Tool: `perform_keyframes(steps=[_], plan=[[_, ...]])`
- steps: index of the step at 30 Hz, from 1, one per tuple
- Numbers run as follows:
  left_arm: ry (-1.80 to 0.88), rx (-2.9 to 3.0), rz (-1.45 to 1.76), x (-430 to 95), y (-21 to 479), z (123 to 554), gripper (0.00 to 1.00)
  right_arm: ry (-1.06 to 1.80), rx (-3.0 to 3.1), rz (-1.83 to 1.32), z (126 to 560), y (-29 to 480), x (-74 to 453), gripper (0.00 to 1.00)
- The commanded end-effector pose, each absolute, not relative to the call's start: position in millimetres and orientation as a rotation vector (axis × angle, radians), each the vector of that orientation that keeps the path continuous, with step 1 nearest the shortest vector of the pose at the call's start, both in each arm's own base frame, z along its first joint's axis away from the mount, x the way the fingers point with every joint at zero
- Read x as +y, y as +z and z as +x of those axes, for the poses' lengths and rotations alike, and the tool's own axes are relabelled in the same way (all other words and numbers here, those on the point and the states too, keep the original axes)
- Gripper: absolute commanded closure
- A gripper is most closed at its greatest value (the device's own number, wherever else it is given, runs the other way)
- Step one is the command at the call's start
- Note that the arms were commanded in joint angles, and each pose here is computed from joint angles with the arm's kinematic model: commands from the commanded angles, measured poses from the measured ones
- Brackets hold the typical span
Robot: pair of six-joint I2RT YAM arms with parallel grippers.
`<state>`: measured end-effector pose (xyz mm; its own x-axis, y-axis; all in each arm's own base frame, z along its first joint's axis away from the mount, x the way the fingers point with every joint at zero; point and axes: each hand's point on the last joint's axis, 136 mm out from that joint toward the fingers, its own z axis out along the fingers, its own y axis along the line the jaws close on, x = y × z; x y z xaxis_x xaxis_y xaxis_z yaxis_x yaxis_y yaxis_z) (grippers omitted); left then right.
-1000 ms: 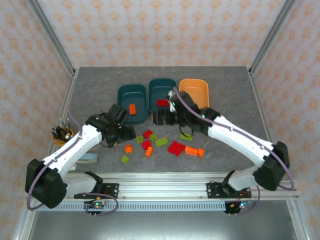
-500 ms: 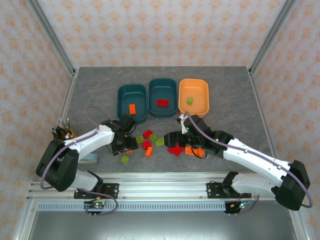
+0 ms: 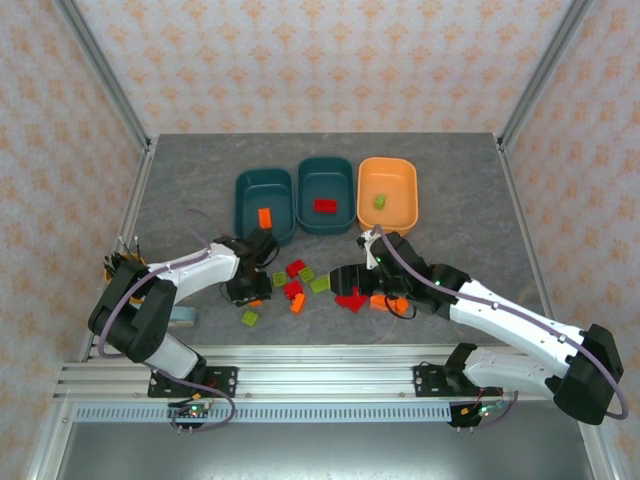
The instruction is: Sort the legos into containers by color
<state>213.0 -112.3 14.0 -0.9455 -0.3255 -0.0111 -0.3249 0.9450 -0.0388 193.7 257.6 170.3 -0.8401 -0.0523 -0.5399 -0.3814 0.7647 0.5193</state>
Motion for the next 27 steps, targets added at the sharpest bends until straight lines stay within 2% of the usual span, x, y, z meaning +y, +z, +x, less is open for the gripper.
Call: perform_keyframes(steps=[1,8,15,22,27], plan=[[-0.044,3.017,-0.471,-114,20,229,0.70,0.877,2.415,-0.297,197,177,257,0.17],[-0.028,2.903,-0.412,-110,84,253,0.72,0.844,2.341,-0.253,213,208,257,0.16],[0.011,2.846,-0.378,-105,138,314,0.72,0.754,2.237,-0.116,259,254,259,0.12],[0.204,2.874,-0.354,-92,131,370,0.73,0.776,2.255,0.026,308,263,260,0.09],[0.335,2.907,-0.351,-85,108,393,0.73,0.787,2.298,0.044,321,255,263,0.10]])
